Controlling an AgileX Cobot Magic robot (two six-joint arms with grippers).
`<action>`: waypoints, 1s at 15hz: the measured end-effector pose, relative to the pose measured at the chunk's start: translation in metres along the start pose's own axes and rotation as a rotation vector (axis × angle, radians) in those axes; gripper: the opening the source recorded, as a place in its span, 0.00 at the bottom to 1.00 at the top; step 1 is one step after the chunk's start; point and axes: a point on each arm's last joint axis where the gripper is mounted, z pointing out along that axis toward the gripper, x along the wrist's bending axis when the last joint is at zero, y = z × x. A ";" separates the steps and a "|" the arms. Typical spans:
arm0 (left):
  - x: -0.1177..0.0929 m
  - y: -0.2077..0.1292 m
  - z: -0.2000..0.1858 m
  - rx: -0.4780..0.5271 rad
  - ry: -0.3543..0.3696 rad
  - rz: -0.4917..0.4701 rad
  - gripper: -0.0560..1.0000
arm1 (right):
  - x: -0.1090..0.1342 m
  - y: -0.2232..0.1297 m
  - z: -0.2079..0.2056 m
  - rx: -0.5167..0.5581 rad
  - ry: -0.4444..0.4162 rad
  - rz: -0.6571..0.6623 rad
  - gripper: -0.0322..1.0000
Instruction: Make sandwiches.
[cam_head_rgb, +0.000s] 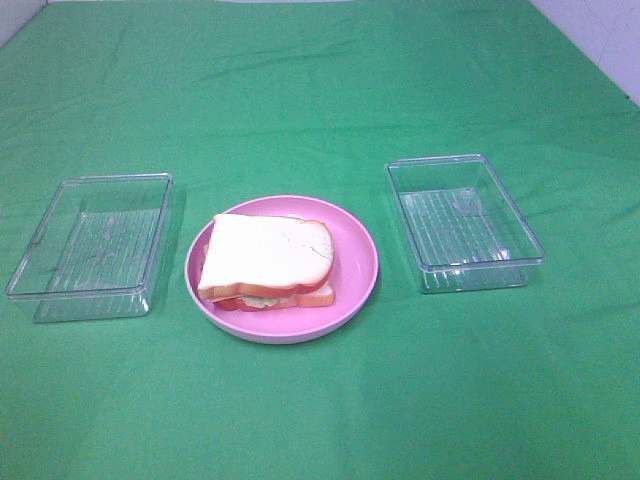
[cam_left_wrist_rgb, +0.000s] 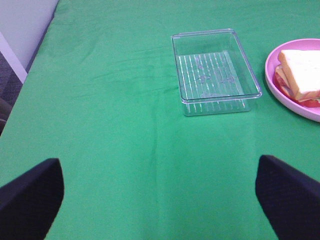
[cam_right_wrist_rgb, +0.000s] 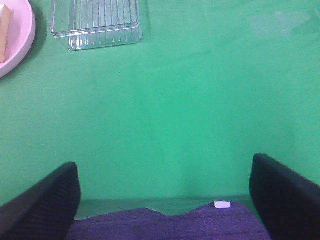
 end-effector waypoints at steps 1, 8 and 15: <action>0.000 0.000 0.000 0.000 0.000 0.000 0.97 | 0.002 -0.003 0.000 -0.010 0.014 0.005 0.88; 0.000 0.000 0.000 0.000 0.000 0.000 0.97 | 0.007 -0.021 -0.001 -0.145 0.080 -0.023 0.88; 0.000 0.000 0.000 0.000 0.001 0.000 0.97 | 0.007 -0.025 -0.005 -0.196 0.077 -0.026 0.88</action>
